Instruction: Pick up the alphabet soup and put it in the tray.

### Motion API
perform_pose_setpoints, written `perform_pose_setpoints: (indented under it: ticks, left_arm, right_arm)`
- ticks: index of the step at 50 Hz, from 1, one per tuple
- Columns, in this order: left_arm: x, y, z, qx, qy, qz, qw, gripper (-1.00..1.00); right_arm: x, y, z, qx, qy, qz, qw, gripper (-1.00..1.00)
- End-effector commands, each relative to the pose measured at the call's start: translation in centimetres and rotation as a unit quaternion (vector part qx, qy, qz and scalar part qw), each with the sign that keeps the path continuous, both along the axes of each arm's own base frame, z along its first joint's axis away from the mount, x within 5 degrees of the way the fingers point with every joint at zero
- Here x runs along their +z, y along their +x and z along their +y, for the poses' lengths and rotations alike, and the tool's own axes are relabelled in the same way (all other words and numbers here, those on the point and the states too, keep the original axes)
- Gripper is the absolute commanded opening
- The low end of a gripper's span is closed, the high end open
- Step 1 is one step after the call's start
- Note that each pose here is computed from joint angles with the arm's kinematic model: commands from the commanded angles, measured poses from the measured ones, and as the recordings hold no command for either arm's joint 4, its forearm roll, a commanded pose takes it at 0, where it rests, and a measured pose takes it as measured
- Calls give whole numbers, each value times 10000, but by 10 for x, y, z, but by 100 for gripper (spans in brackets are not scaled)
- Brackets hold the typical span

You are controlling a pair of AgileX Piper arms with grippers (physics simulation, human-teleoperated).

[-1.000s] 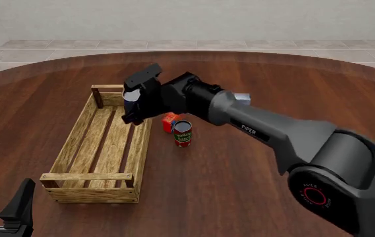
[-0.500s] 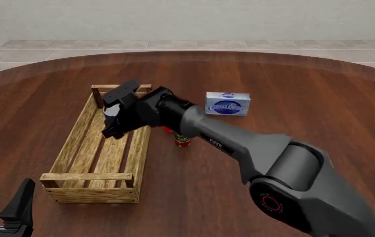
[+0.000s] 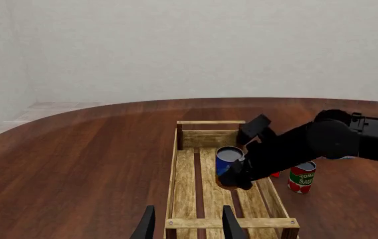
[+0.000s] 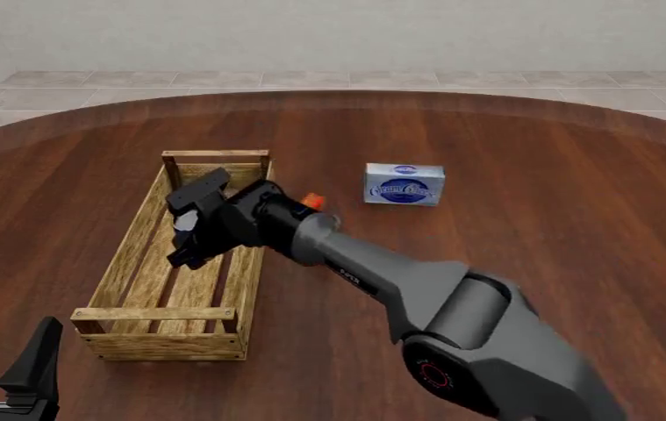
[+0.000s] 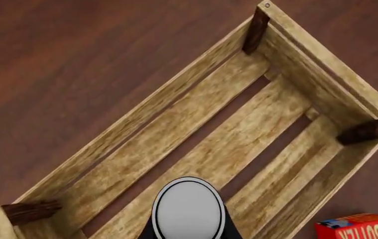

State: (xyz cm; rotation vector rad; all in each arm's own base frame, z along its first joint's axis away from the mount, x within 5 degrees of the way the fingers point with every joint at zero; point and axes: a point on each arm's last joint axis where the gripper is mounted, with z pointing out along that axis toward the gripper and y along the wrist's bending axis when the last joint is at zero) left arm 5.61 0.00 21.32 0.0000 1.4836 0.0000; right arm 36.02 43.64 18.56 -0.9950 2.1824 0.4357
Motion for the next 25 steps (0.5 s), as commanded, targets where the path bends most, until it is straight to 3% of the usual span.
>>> perform_pose_setpoints:
  ticks: [1, 25]
  left_arm:
    - [0, 0, 0, 0, 0, 0, 10000, 100]
    - [0, 0, 0, 0, 0, 0, 10000, 100]
  right_arm:
    - [-11, -4, 9, -60, 42, 135, 9999, -100]
    - [-42, -5, 16, -63, -178, 361, 9992, -100]
